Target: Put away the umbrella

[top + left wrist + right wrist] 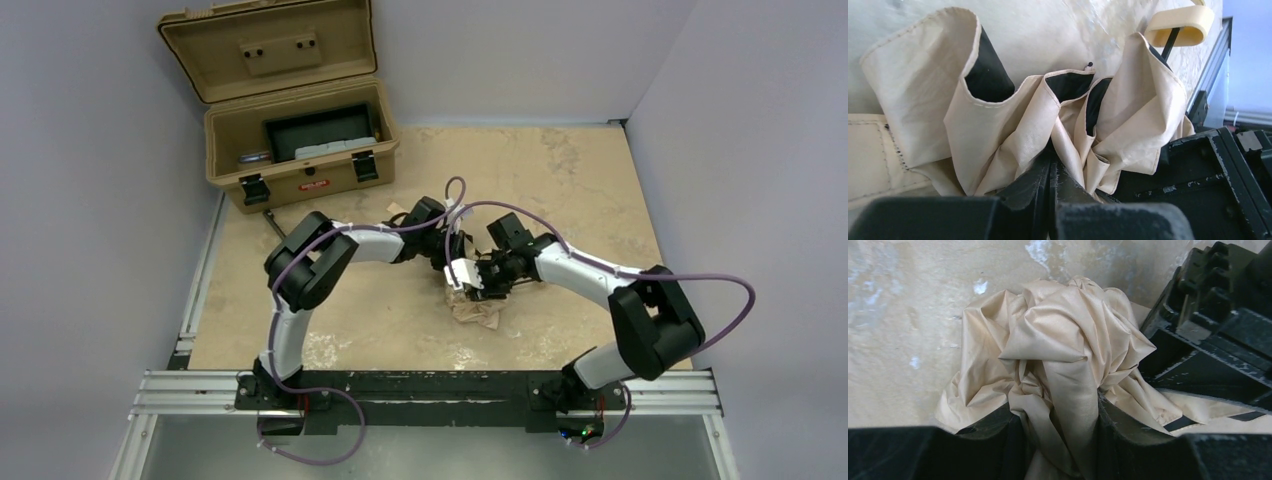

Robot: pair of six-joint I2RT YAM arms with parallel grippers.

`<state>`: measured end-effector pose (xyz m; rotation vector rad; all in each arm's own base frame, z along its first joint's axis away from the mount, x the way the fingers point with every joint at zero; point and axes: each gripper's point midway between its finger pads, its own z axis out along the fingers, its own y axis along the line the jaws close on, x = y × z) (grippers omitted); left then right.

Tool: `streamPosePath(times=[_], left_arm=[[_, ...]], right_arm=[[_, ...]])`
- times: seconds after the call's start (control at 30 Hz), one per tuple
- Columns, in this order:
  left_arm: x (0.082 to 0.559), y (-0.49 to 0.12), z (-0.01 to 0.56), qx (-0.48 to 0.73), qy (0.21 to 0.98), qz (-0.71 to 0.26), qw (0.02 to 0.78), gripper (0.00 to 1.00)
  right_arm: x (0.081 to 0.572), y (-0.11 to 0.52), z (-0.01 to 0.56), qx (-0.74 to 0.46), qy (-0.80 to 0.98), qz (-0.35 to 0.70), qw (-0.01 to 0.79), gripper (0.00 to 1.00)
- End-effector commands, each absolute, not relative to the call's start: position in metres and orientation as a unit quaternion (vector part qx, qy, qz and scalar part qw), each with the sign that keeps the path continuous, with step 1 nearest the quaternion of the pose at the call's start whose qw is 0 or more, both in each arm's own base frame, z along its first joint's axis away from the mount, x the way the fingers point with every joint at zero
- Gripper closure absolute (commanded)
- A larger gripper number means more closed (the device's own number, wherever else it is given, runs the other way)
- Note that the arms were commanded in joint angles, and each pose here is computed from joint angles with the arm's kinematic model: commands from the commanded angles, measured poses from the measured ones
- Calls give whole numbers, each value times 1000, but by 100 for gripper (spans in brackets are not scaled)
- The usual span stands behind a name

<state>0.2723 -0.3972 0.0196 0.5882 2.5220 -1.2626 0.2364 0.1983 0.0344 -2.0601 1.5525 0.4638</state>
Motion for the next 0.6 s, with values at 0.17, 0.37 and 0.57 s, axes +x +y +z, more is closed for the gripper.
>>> streamPosePath(times=[0.17, 0.37, 0.57], left_arm=[[142, -399, 6, 242, 849, -468, -46, 100], [202, -386, 40, 178, 869, -456, 63, 76], [271, -351, 103, 101, 859, -459, 204, 62]], right_arm=[[278, 194, 39, -739, 601, 99, 286, 92], [248, 173, 3, -737, 641, 133, 170, 95], [223, 160, -13, -744, 641, 163, 95, 95]])
